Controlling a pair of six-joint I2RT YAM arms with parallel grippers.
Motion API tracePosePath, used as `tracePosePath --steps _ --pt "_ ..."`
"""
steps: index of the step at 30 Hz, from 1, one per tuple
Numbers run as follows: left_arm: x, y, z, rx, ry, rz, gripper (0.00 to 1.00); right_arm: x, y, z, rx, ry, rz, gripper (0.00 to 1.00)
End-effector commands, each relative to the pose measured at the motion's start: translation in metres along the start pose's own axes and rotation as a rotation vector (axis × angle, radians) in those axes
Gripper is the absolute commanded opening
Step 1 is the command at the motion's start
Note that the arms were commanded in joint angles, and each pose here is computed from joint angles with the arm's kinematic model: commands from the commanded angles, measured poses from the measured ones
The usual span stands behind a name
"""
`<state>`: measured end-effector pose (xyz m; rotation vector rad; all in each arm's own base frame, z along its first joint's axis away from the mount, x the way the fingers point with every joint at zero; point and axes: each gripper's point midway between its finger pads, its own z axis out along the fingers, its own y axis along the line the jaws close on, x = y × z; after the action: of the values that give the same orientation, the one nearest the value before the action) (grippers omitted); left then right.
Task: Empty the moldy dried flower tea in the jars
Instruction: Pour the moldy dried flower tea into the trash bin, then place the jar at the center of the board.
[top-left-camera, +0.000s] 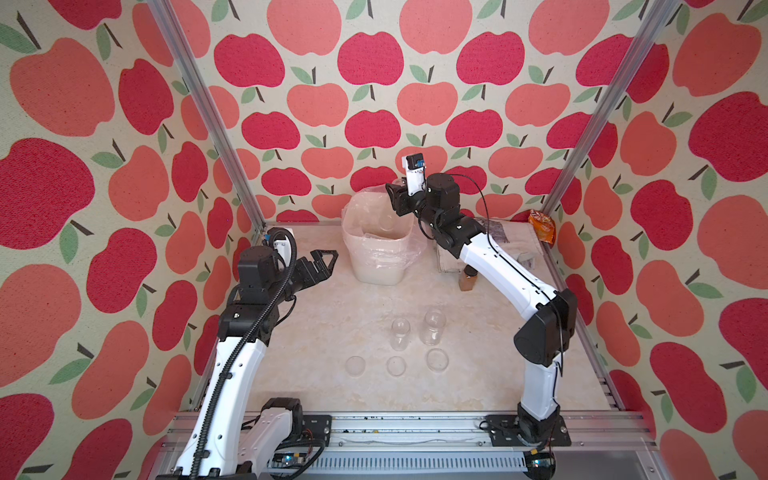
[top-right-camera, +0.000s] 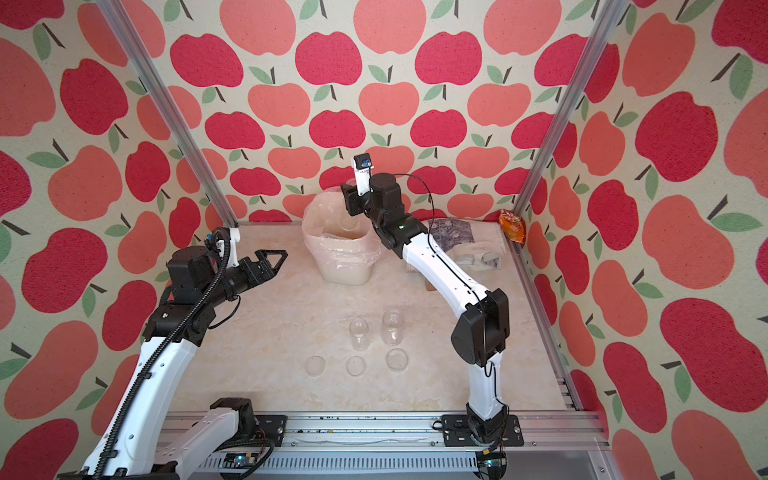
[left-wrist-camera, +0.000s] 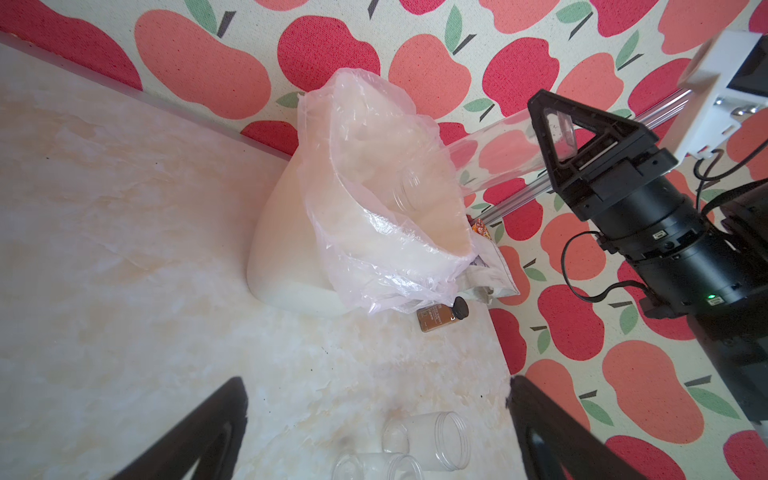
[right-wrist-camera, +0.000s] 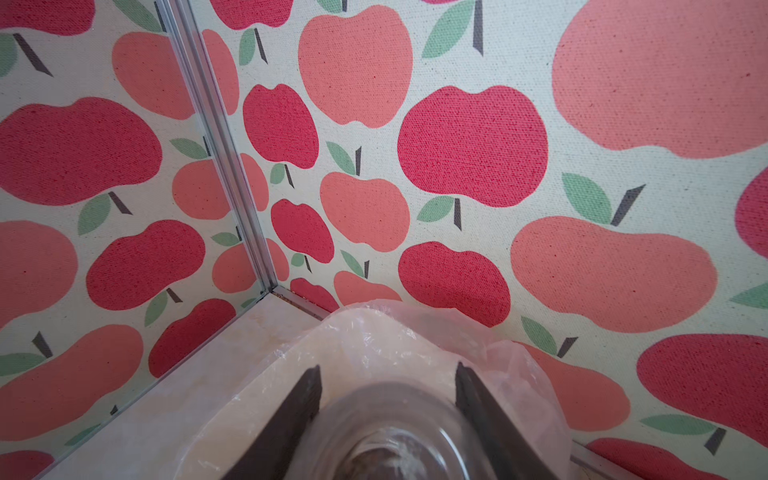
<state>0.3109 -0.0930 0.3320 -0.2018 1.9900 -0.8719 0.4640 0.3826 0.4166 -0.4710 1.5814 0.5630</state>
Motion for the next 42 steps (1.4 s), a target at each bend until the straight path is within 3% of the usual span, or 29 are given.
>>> tracePosePath --steps 1,12,23,27,35,42 --pt "-0.004 -0.009 0.002 0.058 -0.012 -0.009 1.0 -0.057 -0.014 -0.029 0.01 -0.172 0.104 0.0" --pt "-0.027 -0.064 0.001 0.353 -0.013 -0.086 0.96 -0.105 -0.055 -0.097 -0.099 -0.435 0.541 0.0" --pt "-0.063 -0.106 0.01 0.598 0.021 -0.18 0.73 -0.091 -0.046 -0.122 -0.295 -0.416 0.893 0.0" --pt "-0.068 -0.116 0.017 0.66 0.034 -0.202 0.64 -0.079 -0.038 -0.122 -0.334 -0.376 0.947 0.0" --pt "-0.058 -0.128 0.035 0.686 0.103 -0.21 0.59 -0.066 -0.018 -0.117 -0.374 -0.321 0.985 0.0" --pt "-0.054 -0.134 0.041 0.694 0.124 -0.213 0.49 -0.057 -0.001 -0.109 -0.411 -0.282 1.01 0.0"
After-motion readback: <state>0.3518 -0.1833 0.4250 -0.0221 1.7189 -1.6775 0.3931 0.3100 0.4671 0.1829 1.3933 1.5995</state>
